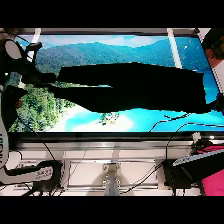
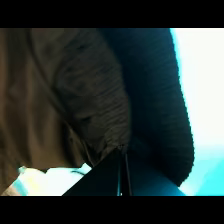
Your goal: Fold the clothes and pants, and hang the long-sleeved shirts on hangers.
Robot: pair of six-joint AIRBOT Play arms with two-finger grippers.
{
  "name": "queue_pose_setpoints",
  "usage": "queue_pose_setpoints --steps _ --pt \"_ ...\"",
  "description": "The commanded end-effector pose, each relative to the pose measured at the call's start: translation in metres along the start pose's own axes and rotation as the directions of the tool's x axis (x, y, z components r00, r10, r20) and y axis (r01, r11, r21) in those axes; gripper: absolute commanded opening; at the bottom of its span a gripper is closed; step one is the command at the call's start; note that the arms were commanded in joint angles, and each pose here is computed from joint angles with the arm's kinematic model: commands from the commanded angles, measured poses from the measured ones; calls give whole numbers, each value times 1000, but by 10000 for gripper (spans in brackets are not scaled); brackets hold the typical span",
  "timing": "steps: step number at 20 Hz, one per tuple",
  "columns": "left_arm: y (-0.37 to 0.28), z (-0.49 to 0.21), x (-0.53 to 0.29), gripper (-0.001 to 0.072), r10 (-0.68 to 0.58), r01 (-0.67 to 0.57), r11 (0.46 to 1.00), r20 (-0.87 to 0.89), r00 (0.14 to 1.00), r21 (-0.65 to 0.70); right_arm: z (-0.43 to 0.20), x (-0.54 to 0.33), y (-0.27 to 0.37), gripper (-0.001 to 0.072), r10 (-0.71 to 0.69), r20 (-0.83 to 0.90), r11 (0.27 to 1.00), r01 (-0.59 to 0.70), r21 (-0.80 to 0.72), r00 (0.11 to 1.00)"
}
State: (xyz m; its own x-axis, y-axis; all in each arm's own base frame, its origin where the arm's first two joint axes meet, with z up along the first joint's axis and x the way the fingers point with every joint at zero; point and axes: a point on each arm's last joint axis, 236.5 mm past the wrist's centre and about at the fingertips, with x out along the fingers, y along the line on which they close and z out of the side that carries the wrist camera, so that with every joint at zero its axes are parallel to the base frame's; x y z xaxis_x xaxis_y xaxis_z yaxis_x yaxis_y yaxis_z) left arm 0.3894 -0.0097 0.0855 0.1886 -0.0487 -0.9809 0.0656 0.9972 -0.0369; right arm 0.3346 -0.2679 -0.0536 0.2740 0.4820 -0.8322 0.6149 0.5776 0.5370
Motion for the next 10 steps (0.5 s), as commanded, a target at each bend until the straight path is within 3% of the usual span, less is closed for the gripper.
queue_pose_setpoints --steps 1,3,5,8,10 --pt "16 13 2 3 -92 95 994 65 994 -49 -9 -38 4 15 -8 61 1000 7 15 998" --pt "15 29 -3 4 -312 335 929 154 938 -157 -6 -69 -7 15 -20 152 998 9 70 988" --pt "24 37 -5 3 -413 453 859 202 888 -237 -11 -86 -20 15 -21 183 992 -2 125 983" --pt "-12 75 3 4 -499 562 802 288 817 -205 -17 -89 -21 15 -13 168 988 -14 156 986" --pt "-42 126 19 4 -474 575 802 416 776 -159 -16 -81 -9 15 -10 151 992 -9 129 989"
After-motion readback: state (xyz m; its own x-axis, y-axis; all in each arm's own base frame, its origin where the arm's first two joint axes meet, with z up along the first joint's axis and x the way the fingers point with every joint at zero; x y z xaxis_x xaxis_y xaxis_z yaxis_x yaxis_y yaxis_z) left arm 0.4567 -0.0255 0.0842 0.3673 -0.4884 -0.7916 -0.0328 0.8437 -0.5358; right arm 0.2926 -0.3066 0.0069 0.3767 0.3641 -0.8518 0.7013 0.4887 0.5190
